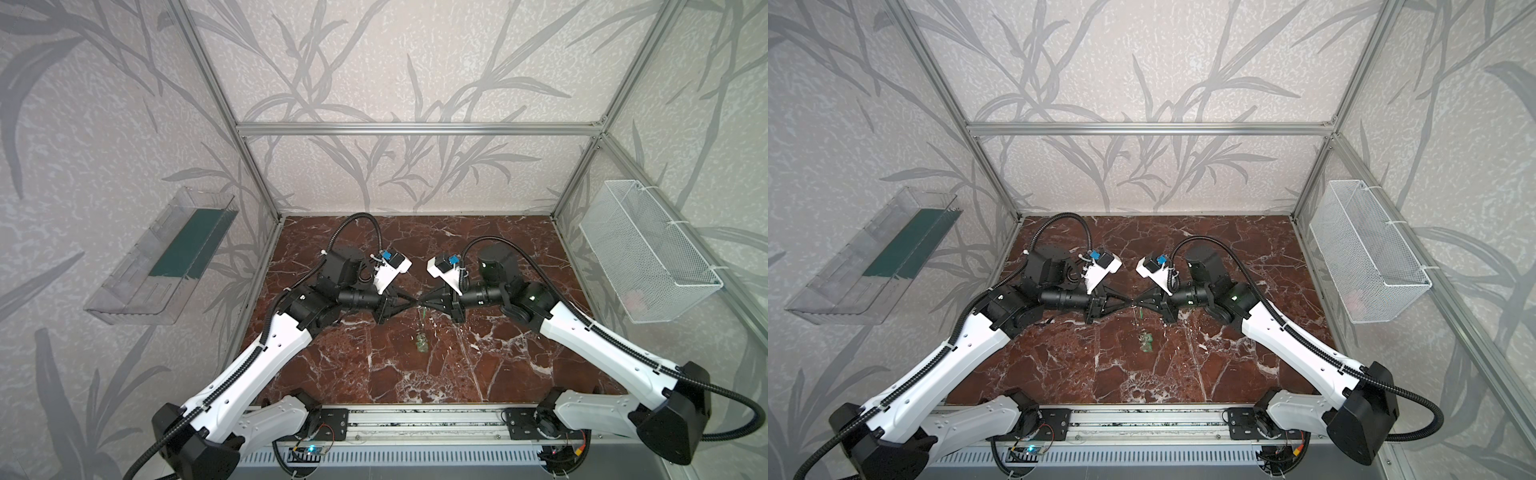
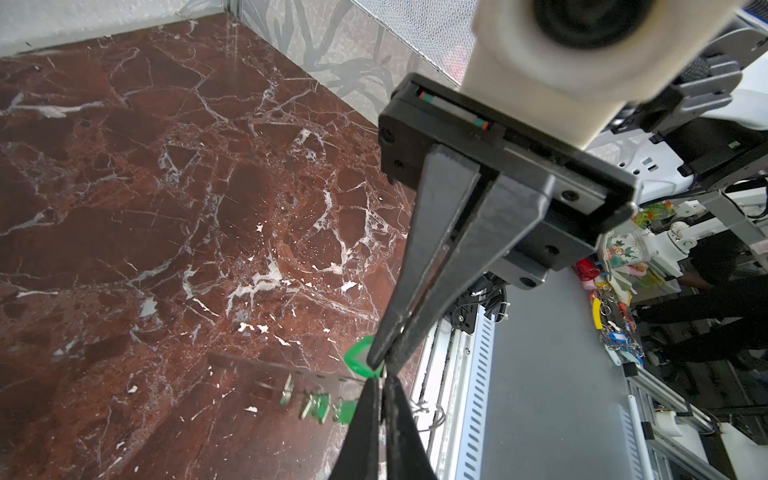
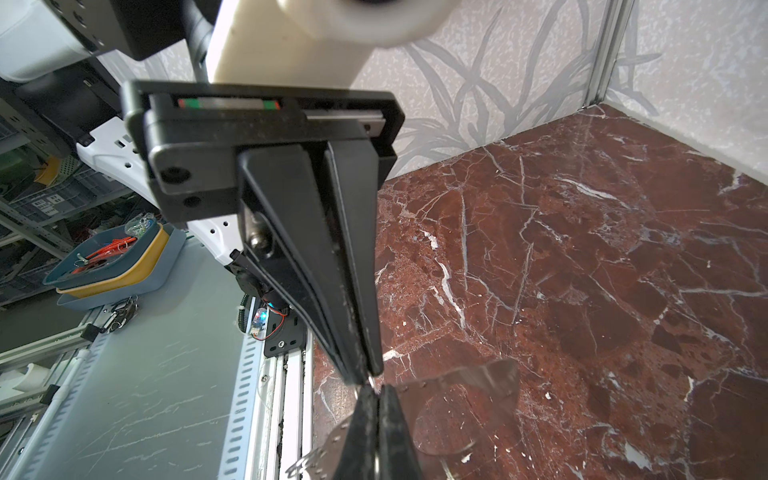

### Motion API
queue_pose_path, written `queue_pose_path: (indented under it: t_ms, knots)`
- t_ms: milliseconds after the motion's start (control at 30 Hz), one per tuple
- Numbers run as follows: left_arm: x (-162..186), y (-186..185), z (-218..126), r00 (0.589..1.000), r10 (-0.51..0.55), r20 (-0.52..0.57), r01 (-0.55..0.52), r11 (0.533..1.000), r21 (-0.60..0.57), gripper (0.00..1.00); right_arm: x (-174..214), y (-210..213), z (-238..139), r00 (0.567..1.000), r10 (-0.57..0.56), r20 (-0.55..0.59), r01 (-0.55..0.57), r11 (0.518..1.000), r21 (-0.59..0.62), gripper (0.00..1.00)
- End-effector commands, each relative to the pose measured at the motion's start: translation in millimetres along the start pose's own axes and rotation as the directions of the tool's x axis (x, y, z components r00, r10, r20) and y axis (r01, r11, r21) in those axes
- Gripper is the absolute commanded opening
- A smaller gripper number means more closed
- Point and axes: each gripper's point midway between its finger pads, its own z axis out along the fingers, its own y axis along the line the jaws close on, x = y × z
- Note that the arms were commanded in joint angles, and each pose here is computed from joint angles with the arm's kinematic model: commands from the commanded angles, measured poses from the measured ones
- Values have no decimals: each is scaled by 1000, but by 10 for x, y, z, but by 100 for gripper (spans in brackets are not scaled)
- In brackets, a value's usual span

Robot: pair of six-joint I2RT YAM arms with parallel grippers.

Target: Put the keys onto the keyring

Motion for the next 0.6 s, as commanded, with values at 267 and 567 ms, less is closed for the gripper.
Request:
queue_pose_path:
  t_ms: [267, 567]
  knots:
    - [-183, 8, -101, 995, 57, 85, -52, 997, -64, 0, -234, 35, -85, 995, -70, 71, 67, 997, 45, 11]
    - [-329, -48, -284, 972, 116, 204, -93, 988, -120, 0, -274, -161, -317, 979, -100, 180, 53, 968, 247, 43]
